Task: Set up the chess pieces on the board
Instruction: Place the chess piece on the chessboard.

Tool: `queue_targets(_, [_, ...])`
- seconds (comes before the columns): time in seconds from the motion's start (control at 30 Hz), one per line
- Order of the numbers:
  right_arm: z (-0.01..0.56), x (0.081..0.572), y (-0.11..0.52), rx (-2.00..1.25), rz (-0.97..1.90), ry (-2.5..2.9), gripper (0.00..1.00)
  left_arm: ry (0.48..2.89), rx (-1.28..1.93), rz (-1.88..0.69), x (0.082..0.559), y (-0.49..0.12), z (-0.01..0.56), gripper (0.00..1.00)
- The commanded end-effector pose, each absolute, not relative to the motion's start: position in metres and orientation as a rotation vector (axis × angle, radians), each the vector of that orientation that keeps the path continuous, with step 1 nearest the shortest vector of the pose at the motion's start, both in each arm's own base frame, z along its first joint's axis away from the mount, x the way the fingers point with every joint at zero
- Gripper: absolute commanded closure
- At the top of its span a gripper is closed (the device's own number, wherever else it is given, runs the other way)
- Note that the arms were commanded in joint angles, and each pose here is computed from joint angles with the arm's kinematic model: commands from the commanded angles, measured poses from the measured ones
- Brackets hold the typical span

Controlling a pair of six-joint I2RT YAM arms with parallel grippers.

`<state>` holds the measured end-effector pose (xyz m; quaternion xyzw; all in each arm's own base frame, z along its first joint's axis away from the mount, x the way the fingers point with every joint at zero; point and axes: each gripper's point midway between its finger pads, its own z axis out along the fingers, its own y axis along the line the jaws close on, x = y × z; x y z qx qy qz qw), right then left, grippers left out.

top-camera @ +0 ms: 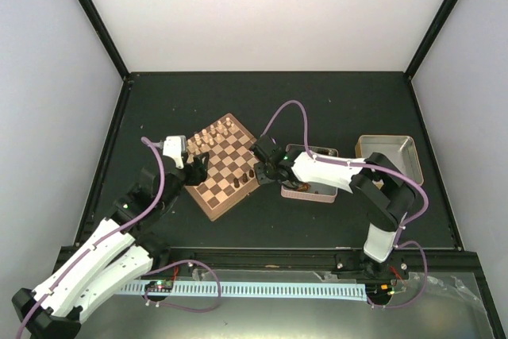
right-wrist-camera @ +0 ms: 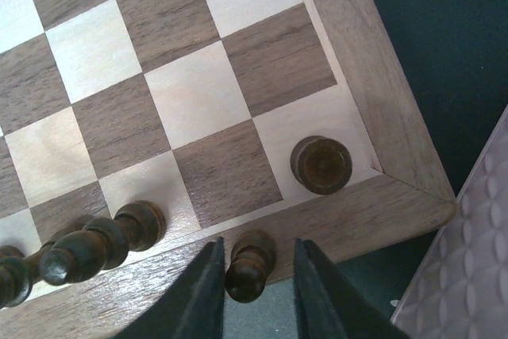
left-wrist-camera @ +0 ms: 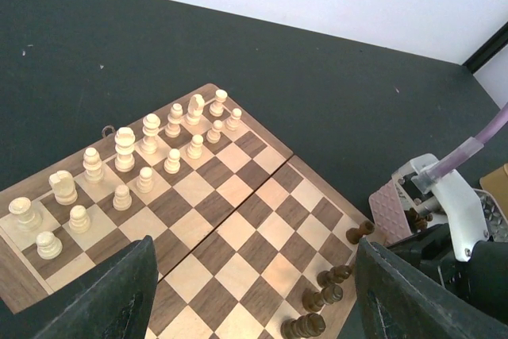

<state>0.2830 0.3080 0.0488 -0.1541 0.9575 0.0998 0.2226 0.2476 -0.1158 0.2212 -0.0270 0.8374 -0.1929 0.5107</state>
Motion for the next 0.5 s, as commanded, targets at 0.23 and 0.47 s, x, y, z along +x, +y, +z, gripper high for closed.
queue_targets(0.23, [0.083, 0.289, 0.315, -0.394, 0.337, 2.571, 0.68, 2.019, -0.061, -0.442, 0.249, -0.113, 0.22, 0.3])
queue_targets(0.47, [0.081, 0.288, 0.316, -0.406, 0.339, 2.578, 0.7, 2.023, -0.058, -0.438, 0.251, -0.114, 0.219, 0.3])
